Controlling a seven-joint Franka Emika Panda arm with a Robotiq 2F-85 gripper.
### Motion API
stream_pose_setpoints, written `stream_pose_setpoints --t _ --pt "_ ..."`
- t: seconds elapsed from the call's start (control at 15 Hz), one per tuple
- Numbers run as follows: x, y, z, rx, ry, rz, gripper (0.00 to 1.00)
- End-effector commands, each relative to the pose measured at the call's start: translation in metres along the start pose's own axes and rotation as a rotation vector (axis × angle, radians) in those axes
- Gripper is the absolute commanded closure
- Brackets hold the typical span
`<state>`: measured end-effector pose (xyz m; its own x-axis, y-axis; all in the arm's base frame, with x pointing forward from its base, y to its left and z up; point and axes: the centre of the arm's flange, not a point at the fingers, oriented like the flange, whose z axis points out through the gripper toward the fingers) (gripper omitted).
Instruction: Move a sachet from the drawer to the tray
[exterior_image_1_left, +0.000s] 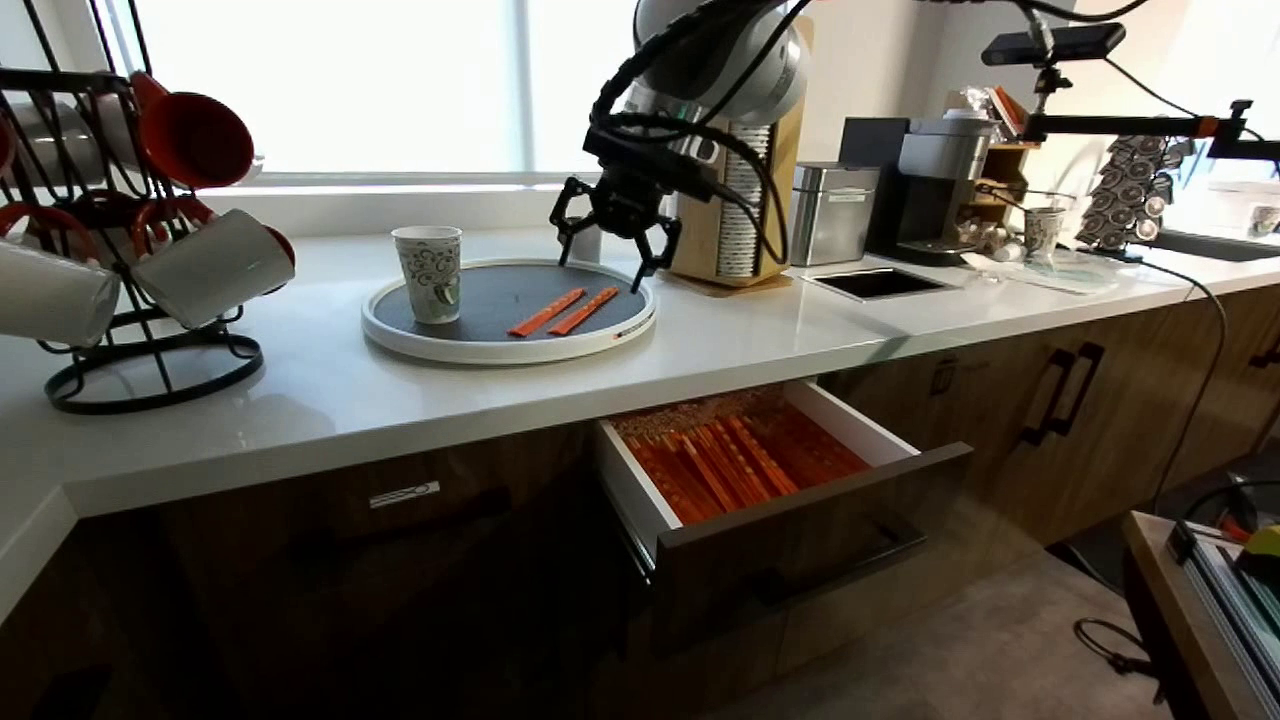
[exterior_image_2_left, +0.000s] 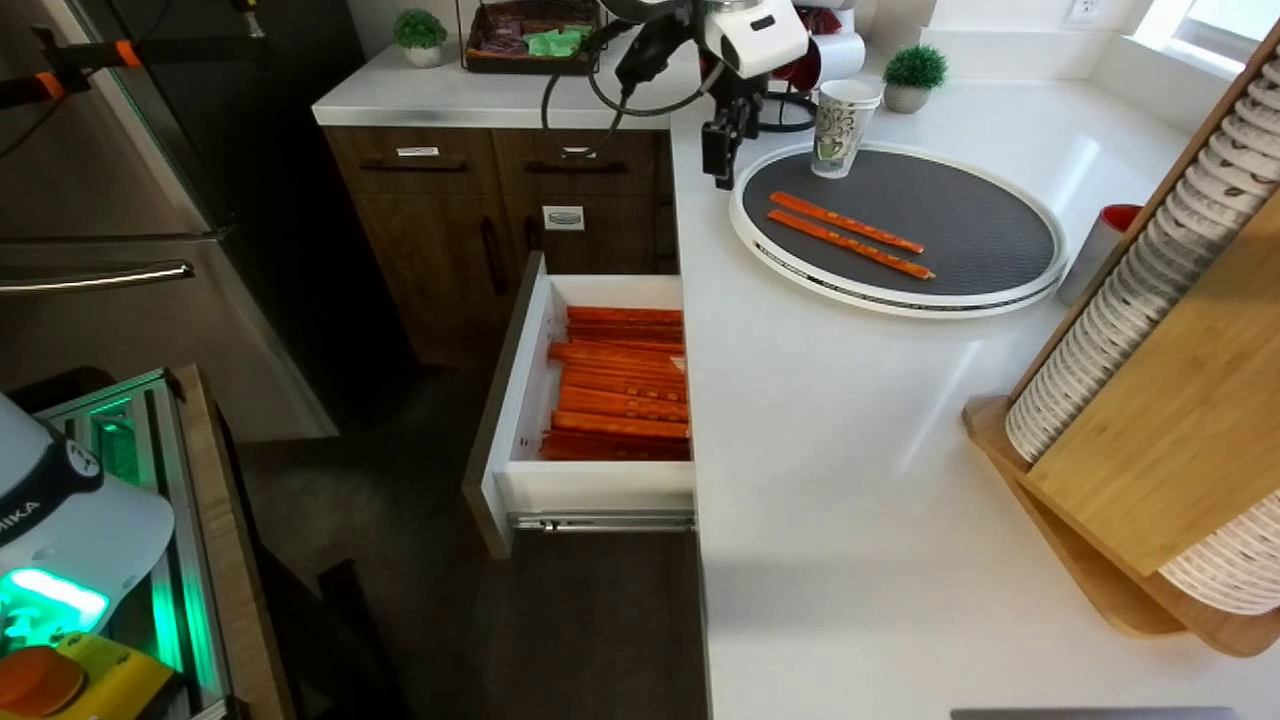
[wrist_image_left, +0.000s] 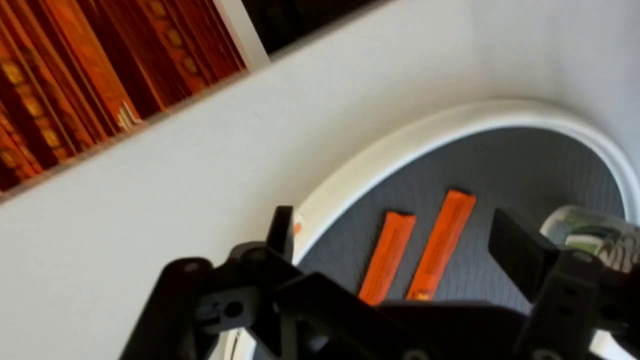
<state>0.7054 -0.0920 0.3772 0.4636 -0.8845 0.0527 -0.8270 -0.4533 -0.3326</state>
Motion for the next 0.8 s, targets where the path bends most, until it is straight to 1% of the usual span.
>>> stream_pose_setpoints --t 0.0,0.07,0.2,0.33,0.4,0.47,0.53,0.6,0.73 --pt "-0.041 0.053 -0.024 -0.119 -0.142 -0.087 0.00" --pt "-0.046 0.061 -0.028 -0.167 -0.175 -0.107 0.00" --pt "-0.053 0.083 -0.037 -0.271 -0.202 -0.132 0.00" --pt "-0.054 0.106 -0.047 -0.356 -0.177 -0.172 0.00" --pt "-0.052 0.115 -0.053 -0.375 -0.168 -0.213 0.00" --pt "-0.051 0.124 -0.059 -0.362 -0.183 -0.295 0.00" --pt "-0.050 0.131 -0.064 -0.300 -0.209 -0.341 0.00" --pt "-0.040 0.105 -0.048 -0.339 -0.187 -0.255 0.00" --pt "-0.041 0.115 -0.058 -0.326 -0.200 -0.310 0.00"
